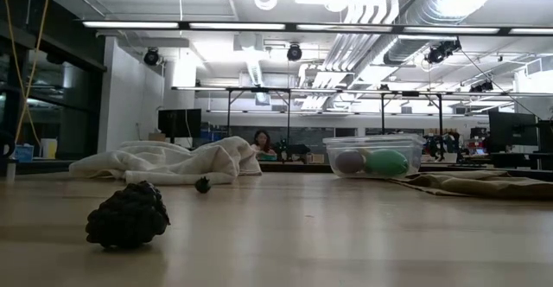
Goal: Pick and placing Produce into tupperware
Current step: Put the red cherry into the transparent bin
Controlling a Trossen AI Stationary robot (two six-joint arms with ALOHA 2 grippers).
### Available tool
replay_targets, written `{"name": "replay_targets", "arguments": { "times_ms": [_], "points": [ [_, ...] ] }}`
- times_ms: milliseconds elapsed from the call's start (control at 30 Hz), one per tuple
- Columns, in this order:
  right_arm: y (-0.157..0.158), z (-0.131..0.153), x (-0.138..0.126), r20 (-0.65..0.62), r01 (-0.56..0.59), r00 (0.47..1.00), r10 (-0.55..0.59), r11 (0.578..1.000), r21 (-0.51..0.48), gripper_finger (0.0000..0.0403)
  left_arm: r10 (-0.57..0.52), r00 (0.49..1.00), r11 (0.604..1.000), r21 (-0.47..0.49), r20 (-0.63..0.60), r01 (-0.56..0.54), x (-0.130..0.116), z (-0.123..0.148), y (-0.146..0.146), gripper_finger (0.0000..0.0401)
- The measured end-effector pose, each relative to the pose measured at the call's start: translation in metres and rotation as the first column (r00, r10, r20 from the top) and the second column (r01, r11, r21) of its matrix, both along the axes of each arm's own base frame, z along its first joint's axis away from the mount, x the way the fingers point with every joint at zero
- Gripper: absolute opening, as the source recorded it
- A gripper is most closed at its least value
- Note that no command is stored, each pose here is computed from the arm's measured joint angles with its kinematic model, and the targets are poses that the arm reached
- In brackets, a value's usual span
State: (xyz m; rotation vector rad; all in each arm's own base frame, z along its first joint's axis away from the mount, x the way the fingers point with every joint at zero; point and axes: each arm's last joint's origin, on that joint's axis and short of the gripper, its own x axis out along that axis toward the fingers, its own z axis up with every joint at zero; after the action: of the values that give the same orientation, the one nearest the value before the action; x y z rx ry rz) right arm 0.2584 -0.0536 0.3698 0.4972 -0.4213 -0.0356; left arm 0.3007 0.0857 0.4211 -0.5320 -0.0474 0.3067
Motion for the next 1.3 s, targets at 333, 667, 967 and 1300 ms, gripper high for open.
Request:
{"name": "replay_targets", "arguments": {
  "times_ms": [333,667,967,1300],
  "points": [
    [-0.002,0.013,0.001,0.011,0.07,0.998,-0.069,0.997,-0.034,0.0169,0.008,0.997,1.0,-0.009,0.075,-0.008,0.0,0.007,0.0,0.0062],
    [-0.002,0.013,0.003,0.011,0.064,0.998,-0.064,0.998,-0.017,0.0158,-0.04,0.996,0.999,-0.021,0.076,0.042,0.002,0.006,-0.001,0.0062],
    [-0.004,0.015,0.014,0.007,0.031,0.999,-0.031,0.999,-0.015,0.0158,-0.091,0.995,0.996,-0.013,0.038,0.091,0.011,-0.003,0.0,0.0062],
    [-0.003,0.014,0.019,-0.001,0.006,1.0,-0.006,1.0,-0.024,0.0158,-0.09,0.996,0.996,-0.013,0.025,0.091,0.013,-0.006,0.001,0.0062]
  ]
}}
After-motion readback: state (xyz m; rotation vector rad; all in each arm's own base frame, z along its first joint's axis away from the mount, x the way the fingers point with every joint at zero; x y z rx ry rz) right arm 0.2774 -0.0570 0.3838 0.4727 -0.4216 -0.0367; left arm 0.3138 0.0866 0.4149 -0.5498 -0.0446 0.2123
